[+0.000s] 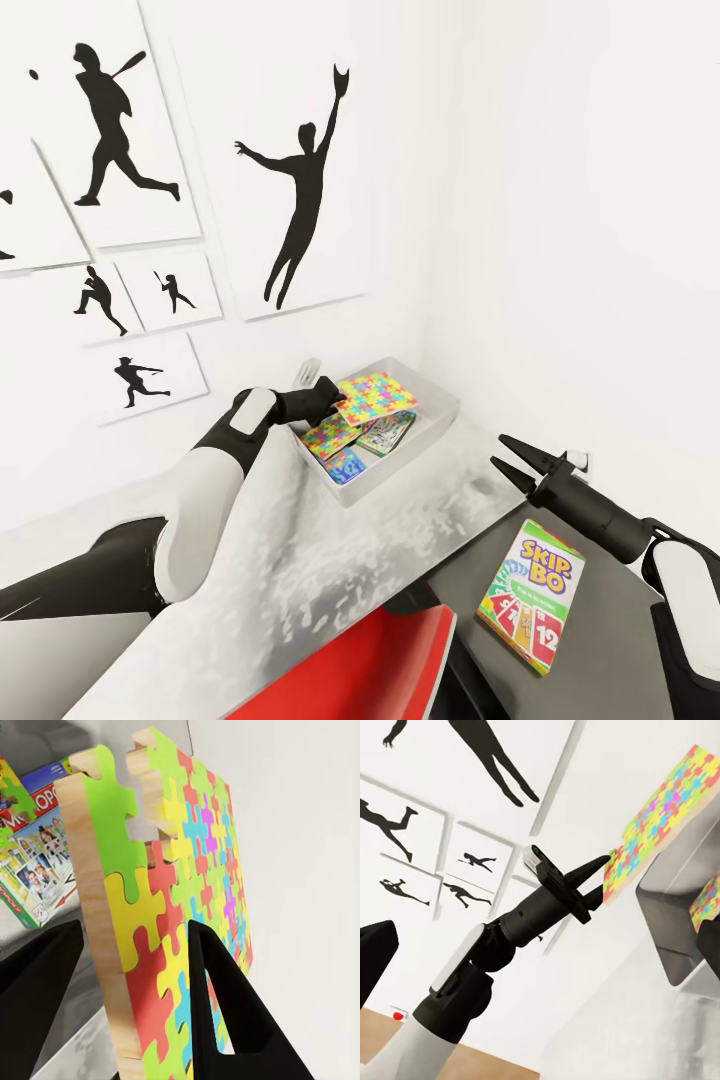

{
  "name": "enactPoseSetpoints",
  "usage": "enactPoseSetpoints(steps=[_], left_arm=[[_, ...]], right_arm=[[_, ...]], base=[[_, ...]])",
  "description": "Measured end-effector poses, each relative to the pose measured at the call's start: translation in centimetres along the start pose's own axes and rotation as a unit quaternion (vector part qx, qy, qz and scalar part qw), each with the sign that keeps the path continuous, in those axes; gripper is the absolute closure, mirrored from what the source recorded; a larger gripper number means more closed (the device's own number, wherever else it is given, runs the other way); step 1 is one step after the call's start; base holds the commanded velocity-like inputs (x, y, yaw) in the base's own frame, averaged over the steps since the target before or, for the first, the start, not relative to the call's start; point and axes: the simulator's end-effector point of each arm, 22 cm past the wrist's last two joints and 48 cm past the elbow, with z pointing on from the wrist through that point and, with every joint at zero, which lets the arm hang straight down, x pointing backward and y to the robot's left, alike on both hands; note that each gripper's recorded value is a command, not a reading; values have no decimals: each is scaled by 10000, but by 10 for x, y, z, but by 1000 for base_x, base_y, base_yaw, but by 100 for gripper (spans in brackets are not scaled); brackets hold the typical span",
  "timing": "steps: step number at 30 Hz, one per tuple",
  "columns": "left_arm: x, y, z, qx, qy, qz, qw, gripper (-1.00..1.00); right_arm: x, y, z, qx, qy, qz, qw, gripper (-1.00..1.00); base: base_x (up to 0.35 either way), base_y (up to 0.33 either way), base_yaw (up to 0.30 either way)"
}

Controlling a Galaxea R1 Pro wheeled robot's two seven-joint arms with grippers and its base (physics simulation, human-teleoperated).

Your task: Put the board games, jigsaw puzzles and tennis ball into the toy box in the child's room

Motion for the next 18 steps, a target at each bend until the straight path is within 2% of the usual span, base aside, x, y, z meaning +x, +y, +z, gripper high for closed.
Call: enactPoseSetpoints(steps=[9,14,18], left_arm=[[-6,-10,-1,41,-27,50,10000,100],[-11,-14,-2,47,-72,78,9999,100],[-12,-7,-2,-109,-98,95,9998,100]], right_arm=[[0,0,0,2,-2,-4,10000,-100],[-7,-1,-6,24,-108,-13,9999,-100],[-9,-2,-7,31,-133,-13,9999,-100]], base=[[0,0,0],[0,0,0],[0,0,0]])
